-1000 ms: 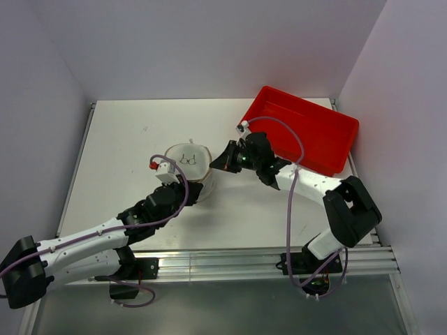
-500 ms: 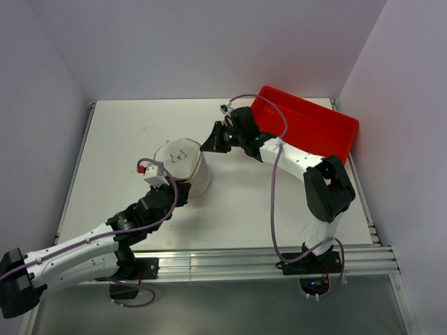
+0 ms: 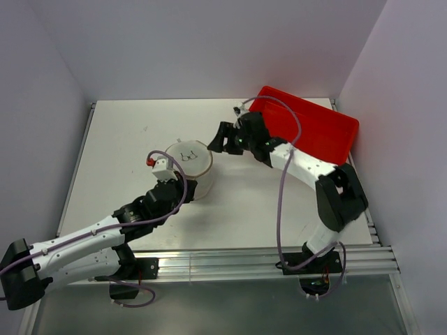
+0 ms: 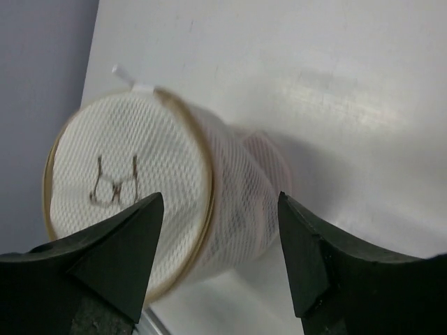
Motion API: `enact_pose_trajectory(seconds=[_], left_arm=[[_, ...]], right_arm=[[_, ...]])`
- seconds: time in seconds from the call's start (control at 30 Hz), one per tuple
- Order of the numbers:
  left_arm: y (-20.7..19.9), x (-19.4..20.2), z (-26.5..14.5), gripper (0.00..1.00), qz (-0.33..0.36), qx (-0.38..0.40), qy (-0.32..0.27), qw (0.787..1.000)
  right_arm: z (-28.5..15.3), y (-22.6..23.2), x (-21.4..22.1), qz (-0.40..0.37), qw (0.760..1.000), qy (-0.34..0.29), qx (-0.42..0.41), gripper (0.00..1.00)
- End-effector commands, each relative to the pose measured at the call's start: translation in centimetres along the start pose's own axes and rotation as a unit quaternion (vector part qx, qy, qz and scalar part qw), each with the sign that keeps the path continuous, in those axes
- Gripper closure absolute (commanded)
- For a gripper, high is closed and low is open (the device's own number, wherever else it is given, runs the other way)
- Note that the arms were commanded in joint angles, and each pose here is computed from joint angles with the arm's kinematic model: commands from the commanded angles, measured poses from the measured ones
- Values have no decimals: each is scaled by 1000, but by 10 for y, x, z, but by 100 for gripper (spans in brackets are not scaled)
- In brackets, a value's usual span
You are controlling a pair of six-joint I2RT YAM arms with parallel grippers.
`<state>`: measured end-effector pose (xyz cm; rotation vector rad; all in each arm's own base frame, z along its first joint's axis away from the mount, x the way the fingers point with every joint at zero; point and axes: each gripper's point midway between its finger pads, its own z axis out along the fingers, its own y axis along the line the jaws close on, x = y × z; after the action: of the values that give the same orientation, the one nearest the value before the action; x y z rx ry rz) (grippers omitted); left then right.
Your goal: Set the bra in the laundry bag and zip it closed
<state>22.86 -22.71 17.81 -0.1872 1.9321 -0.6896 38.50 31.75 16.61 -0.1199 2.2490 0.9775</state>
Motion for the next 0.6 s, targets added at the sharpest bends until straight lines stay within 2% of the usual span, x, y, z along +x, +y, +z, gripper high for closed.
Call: enact_pose_trajectory(seconds=[0.0,0.13,0.23,0.37,0.57], left_arm=[[-32,-22,3,100,-28,39,-24,999],[-41,-26,7,100,-43,51,-33,997],[-47,-24,9,100,-45,64,-29,997],[-56,-18,10,100,-52,85,-19,995],[-63,-16,9,100,-54,103,-11,993]], right_arm=[[-40,25,-9,11,996,-75,-36,26],[-73,35,6,40,992,-103,-59,26],[-80,39,24,63,990,-102,-78,27],[-76,64,43,74,987,-68,-124,31],[-62,70,51,90,986,-56,-126,39]])
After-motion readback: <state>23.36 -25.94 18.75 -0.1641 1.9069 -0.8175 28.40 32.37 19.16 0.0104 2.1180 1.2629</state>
